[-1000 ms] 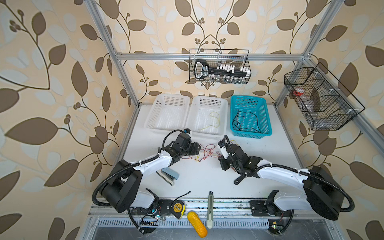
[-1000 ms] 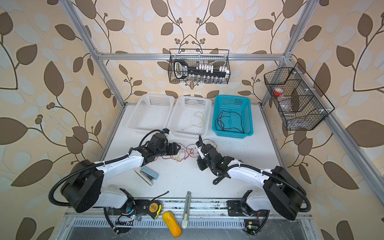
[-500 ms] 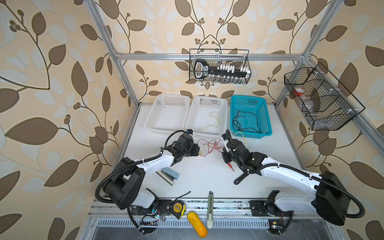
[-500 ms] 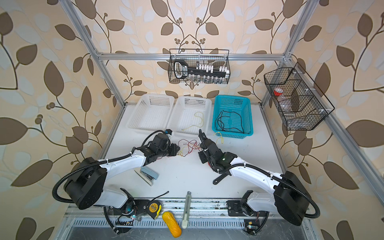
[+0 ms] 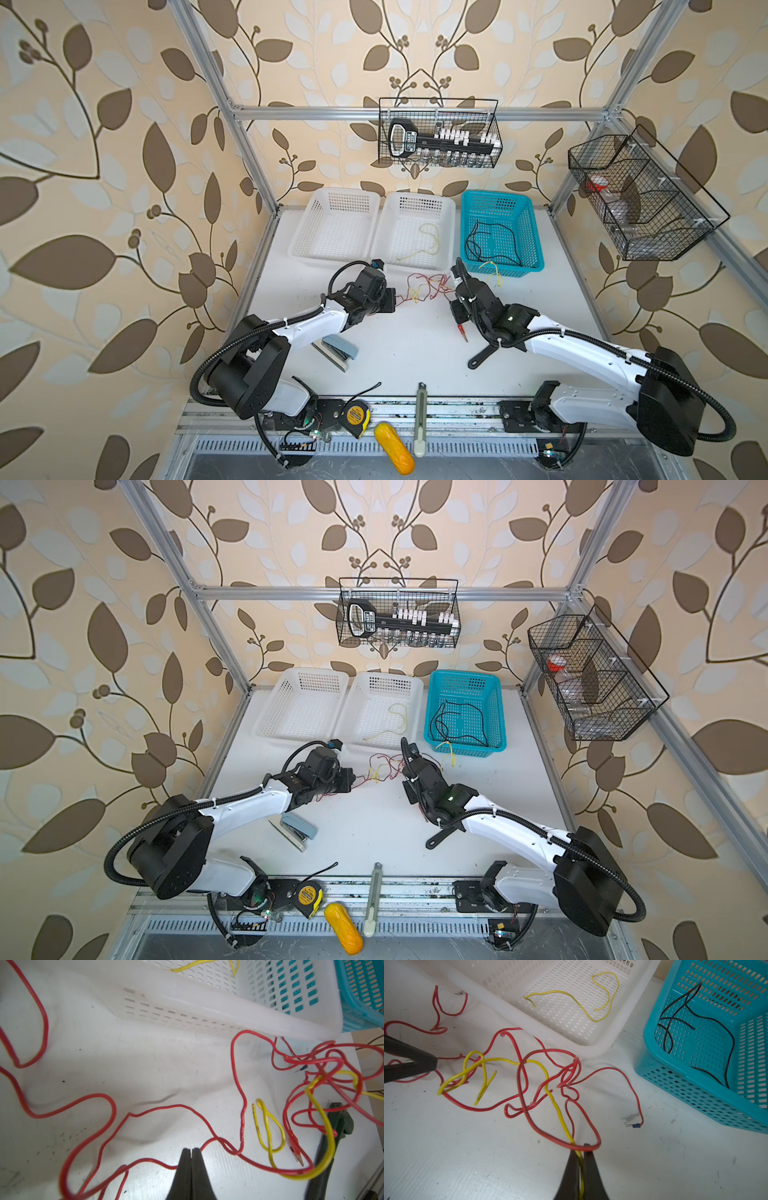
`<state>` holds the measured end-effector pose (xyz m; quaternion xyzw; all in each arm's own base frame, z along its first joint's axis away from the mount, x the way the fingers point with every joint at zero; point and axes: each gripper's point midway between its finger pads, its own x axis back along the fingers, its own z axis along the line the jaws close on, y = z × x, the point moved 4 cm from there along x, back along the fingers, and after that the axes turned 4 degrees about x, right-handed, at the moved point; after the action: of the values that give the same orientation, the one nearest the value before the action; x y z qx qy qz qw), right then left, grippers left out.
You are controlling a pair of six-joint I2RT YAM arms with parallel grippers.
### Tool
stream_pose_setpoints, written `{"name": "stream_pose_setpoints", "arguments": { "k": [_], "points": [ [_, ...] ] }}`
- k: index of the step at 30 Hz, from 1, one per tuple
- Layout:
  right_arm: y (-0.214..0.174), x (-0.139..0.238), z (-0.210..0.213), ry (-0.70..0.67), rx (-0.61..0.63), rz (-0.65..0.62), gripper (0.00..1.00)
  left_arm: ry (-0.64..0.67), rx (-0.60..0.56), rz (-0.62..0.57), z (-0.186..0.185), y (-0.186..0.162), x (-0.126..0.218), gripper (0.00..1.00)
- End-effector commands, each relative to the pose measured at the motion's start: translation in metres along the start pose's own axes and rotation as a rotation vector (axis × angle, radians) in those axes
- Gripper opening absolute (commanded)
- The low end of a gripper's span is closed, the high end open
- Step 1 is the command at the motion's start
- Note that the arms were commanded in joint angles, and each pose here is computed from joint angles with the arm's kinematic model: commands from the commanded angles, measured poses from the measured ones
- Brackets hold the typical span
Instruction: Untangle the cables
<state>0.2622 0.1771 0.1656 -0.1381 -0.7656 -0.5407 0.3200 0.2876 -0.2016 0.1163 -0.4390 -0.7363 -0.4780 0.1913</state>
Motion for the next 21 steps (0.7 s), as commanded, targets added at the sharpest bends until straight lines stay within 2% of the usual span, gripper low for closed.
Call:
{"name": "stream_pose_setpoints", "arguments": {
  "k": [1,3,6,11,16,21],
  "points": [
    [0.020,0.008,-0.001,0.006,0.004,-0.027,0.00,-0.027,-0.098,-0.094,-0.015,0.016,0.019,0.30],
    [0.024,0.011,0.000,0.017,0.017,-0.014,0.00,-0.020,-0.136,-0.115,-0.016,0.015,0.025,0.44],
    [0.030,0.015,0.001,0.036,0.026,-0.014,0.00,-0.032,-0.169,-0.130,-0.019,0.014,0.030,0.53],
    [0.043,0.023,0.003,0.086,0.027,-0.013,0.00,-0.054,-0.241,-0.125,-0.024,0.006,0.032,0.56],
    [0.056,0.029,-0.001,0.172,-0.019,0.001,0.00,-0.013,-0.253,-0.114,-0.015,-0.002,0.030,0.56],
    [0.062,0.033,-0.006,0.177,-0.019,0.003,0.00,-0.028,-0.269,-0.137,-0.012,-0.007,0.035,0.58]
  ]
}}
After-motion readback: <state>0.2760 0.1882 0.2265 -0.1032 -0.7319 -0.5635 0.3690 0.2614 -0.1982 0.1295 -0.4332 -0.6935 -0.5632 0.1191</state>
